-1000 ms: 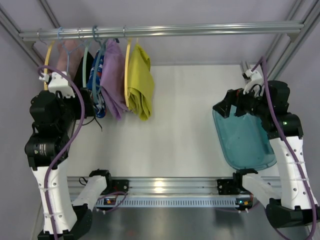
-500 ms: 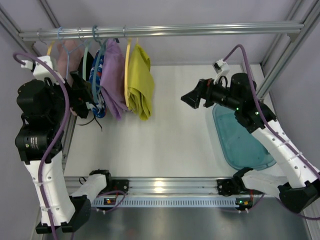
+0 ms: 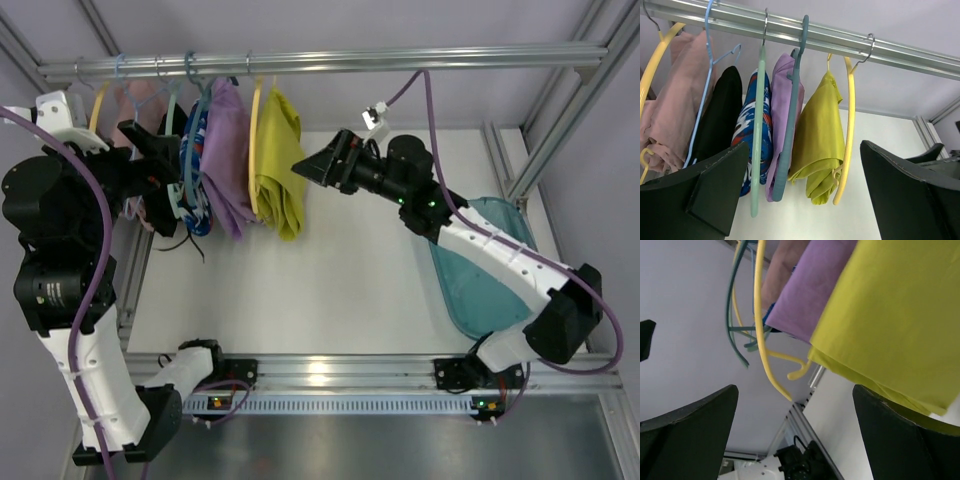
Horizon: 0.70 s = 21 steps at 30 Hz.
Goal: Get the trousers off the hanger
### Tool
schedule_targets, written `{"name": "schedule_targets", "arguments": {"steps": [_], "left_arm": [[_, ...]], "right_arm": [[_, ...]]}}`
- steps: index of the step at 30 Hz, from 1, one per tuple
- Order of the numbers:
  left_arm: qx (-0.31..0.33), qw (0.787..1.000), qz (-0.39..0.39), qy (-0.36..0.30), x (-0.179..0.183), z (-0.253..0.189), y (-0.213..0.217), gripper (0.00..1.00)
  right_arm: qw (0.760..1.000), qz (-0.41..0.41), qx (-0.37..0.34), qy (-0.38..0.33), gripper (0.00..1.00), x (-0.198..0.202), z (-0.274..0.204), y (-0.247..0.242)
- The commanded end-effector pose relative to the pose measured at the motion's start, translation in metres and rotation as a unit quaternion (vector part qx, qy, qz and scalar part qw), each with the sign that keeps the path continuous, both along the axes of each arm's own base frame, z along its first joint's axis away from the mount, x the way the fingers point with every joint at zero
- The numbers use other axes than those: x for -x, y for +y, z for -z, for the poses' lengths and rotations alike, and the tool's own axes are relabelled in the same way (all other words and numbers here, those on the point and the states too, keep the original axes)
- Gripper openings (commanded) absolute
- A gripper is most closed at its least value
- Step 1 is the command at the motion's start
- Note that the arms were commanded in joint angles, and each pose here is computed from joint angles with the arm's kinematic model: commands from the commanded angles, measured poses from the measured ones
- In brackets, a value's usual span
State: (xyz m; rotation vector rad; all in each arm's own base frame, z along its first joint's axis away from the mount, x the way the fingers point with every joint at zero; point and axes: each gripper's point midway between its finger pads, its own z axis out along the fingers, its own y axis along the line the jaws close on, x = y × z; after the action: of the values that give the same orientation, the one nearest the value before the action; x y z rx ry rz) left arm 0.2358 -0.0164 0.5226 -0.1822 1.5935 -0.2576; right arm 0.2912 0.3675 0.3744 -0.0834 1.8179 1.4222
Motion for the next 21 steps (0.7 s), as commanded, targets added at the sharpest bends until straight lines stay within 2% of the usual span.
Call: {"name": "schedule_targets", "arguments": {"steps": [1, 3, 7, 13, 21], "left_arm": [[0.006, 0.999, 0.016, -0.037, -0.005, -0.020, -0.006, 0.99], [0.006, 0.999, 0.016, -0.034, -0.007, -0.017, -0.005, 0.99], [0.009, 0.999, 0.022, -0.027, -0.013, -0.012, -0.007, 0.99], [0.021, 0.999, 0.036, -0.017, -0.021, -0.005, -0.012, 0.99], [0.027, 0.999, 0.035, 0.000, -0.023, 0.009, -0.013, 0.99]], "right_arm": [[0.989, -0.026, -0.132, -0.058, 0.99, 0.012, -0.093, 0.019], [0.987, -0.036, -0.148, -0.059, 0.97, 0.008, -0.102, 0.030], [0.986, -0.037, -0.158, -0.045, 0.84, -0.005, -0.100, 0.051], [0.985, -0.040, -0.165, -0.019, 0.76, -0.016, -0.092, 0.084], [0.982, -0.055, -0.177, -0.026, 0.75, -0.023, -0.105, 0.112]]}}
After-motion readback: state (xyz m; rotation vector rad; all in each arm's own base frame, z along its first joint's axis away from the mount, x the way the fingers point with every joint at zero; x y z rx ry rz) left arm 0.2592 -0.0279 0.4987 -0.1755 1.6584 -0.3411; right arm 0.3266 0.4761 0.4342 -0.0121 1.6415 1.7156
